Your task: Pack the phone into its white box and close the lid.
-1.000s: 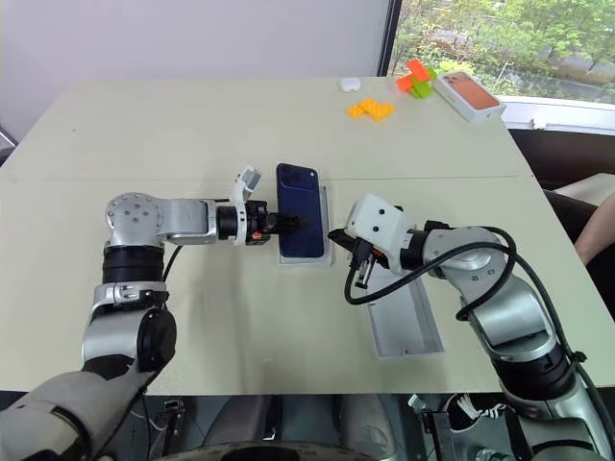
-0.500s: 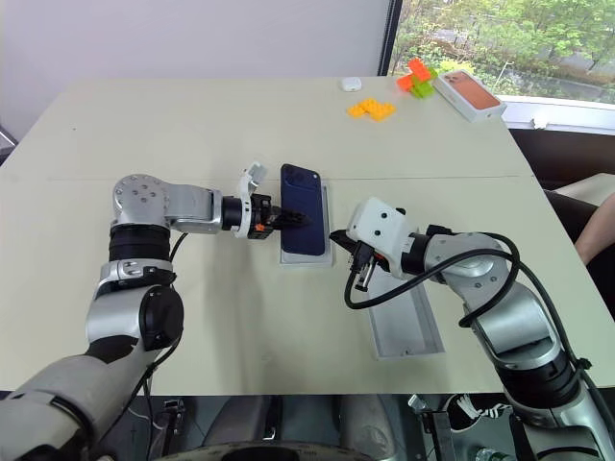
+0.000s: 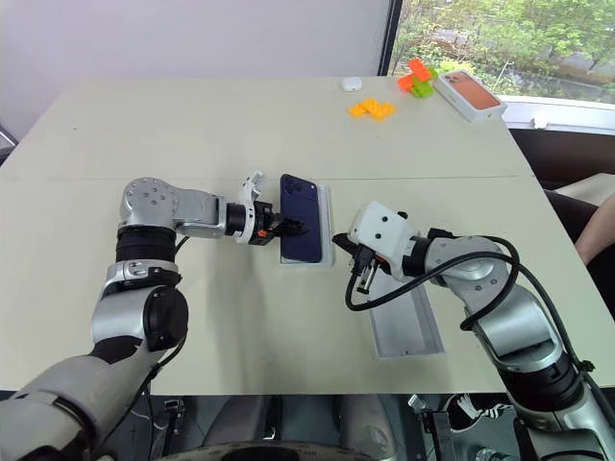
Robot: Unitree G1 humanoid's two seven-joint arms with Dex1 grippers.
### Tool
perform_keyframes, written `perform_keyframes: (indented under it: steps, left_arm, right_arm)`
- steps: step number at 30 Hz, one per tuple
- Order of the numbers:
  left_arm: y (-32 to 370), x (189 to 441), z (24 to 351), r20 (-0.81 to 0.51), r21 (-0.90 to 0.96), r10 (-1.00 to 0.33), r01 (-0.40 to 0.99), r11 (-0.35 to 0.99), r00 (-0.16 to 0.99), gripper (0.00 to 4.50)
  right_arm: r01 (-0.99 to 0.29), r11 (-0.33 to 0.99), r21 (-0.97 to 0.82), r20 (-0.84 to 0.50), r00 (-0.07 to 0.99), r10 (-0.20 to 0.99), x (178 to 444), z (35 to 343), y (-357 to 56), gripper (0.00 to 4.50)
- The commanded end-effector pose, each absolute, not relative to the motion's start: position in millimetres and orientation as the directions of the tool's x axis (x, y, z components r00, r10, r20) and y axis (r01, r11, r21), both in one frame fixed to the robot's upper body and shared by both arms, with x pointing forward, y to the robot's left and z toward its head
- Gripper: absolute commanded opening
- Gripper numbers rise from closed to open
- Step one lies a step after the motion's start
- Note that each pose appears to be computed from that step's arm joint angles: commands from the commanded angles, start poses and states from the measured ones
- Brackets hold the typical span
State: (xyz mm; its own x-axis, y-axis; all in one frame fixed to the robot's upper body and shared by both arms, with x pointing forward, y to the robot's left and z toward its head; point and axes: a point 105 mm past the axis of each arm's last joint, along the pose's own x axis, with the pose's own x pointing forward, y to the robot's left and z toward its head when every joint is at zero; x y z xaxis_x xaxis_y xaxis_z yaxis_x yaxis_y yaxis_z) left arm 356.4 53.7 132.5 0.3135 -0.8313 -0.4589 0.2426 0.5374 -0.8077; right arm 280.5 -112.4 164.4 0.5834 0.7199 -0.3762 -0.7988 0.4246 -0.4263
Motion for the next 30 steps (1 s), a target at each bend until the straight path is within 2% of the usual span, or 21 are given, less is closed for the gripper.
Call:
perform_keyframes:
  steps: [1, 17, 18, 19, 24, 30]
  left_arm:
    - [49.2, 358.3, 148.9, -0.399, -0.829, -0.862, 0.279, 0.485, 0.315, 0.01]
    - [47.9, 358.4, 138.8, -0.4, -0.845, -0.863, 0.24, 0.477, 0.307, 0.01]
    - [48.0, 358.4, 138.2, -0.4, -0.845, -0.863, 0.239, 0.477, 0.308, 0.99]
    - [48.2, 358.6, 138.3, -0.398, -0.846, -0.864, 0.239, 0.476, 0.309, 1.27]
    - [50.5, 359.7, 145.3, -0.37, -0.853, -0.872, 0.255, 0.456, 0.322, 3.67]
    - [62.5, 362.7, 166.8, -0.316, -0.843, -0.877, 0.318, 0.434, 0.361, 3.67]
  right_arm:
    - [-0.793, 0.418, -0.443, -0.375, 0.588, 0.717, 278.9, 166.6, -111.4, 0.0]
    - [-0.79, 0.423, -0.443, -0.393, 0.596, 0.701, 280.2, 160.0, -111.7, 0.0]
    - [-0.79, 0.423, -0.443, -0.393, 0.596, 0.701, 280.5, 160.0, -111.5, 0.0]
    - [-0.79, 0.423, -0.443, -0.392, 0.595, 0.701, 280.5, 160.2, -111.1, 0.0]
    - [-0.793, 0.418, -0.443, -0.392, 0.591, 0.705, 279.2, 160.9, -110.3, 0.0]
    - [-0.796, 0.415, -0.441, -0.391, 0.586, 0.709, 278.6, 161.2, -109.1, 0.0]
